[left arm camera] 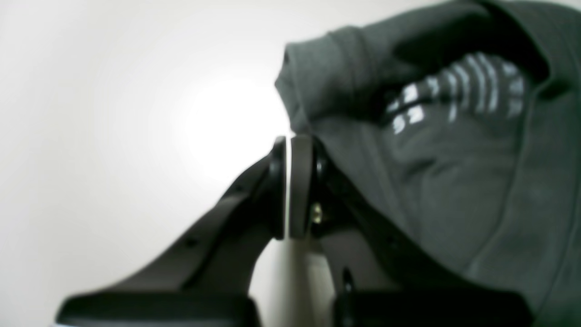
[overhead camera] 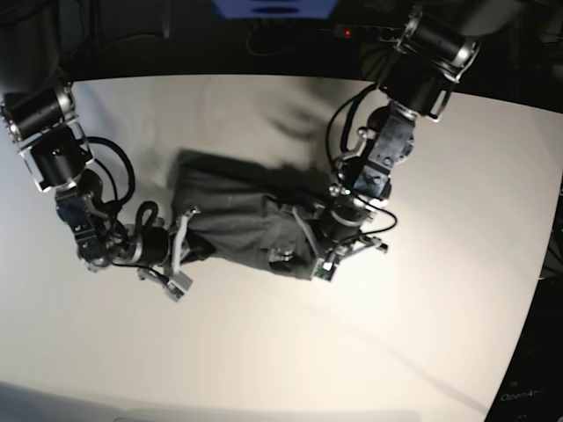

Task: Fold the T-shirt properly

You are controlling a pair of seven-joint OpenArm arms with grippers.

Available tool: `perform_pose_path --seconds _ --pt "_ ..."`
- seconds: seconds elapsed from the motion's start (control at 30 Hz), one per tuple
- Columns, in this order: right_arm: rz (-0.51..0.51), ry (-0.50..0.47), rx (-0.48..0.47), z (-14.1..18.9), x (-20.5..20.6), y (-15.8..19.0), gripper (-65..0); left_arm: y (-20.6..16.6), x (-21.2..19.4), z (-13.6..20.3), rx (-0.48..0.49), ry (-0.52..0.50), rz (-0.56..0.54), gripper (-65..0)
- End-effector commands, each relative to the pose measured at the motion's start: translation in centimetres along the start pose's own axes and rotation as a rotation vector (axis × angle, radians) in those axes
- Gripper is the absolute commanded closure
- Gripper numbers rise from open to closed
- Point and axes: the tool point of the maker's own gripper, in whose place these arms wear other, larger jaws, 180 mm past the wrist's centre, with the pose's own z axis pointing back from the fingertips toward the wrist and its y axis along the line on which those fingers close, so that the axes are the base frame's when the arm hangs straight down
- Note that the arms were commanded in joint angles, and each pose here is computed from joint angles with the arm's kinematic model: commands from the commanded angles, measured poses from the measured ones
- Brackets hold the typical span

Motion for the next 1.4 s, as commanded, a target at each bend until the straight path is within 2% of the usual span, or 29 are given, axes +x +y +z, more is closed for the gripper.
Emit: perform_pose_path --seconds 0.0,0.17,0.33,0.5,0.67,0.8,0.9,1.0,1.17,1.37 --pt "0.037 0.179 -0.048 1.1 -4.3 -1.4 -0.1 -0.2 3.3 -0.4 -0.003 -0.08 -0.003 -1.8" --pt "0.017 0.217 -0.062 2.2 -6.8 -1.9 -0.1 -3.3 5.2 -1.9 -0.057 -0.109 -0.039 -1.8" --pt "0.014 0.229 -0.088 3.4 -7.5 -3.0 -0.1 -4.7 7.8 -1.5 -0.08 -0.154 -0.027 -1.8" --pt "0.027 0.21 -0.11 4.4 -7.0 -4.0 -0.1 -2.9 8.5 1.4 -0.064 -0.151 -0.043 -1.8" --pt "0.038 0.197 -0.126 5.0 -6.4 -4.7 -0.1 -1.8 10.5 6.8 -0.067 -0.191 -0.058 -1.8" --pt "0.041 0.138 -0.151 5.8 -4.3 -5.4 -0.1 -3.3 9.3 10.5 -0.14 -0.173 -0.017 -1.8" --pt "0.048 0.139 -0.174 6.7 -3.6 -6.1 -0.1 -4.9 7.6 11.8 -0.194 -0.146 0.021 -1.8" --pt "0.09 0.114 -0.179 7.1 -1.7 -5.9 -0.1 -5.6 4.9 11.4 -0.204 -0.085 0.042 -1.8" --pt "0.151 0.092 -0.192 8.1 0.5 -5.7 -0.1 -6.2 2.5 10.3 -0.203 -0.088 0.076 -1.8" --pt "0.136 0.036 -0.267 10.8 2.5 -7.6 -0.1 -7.4 0.9 8.0 -0.2 -0.093 0.129 -1.8"
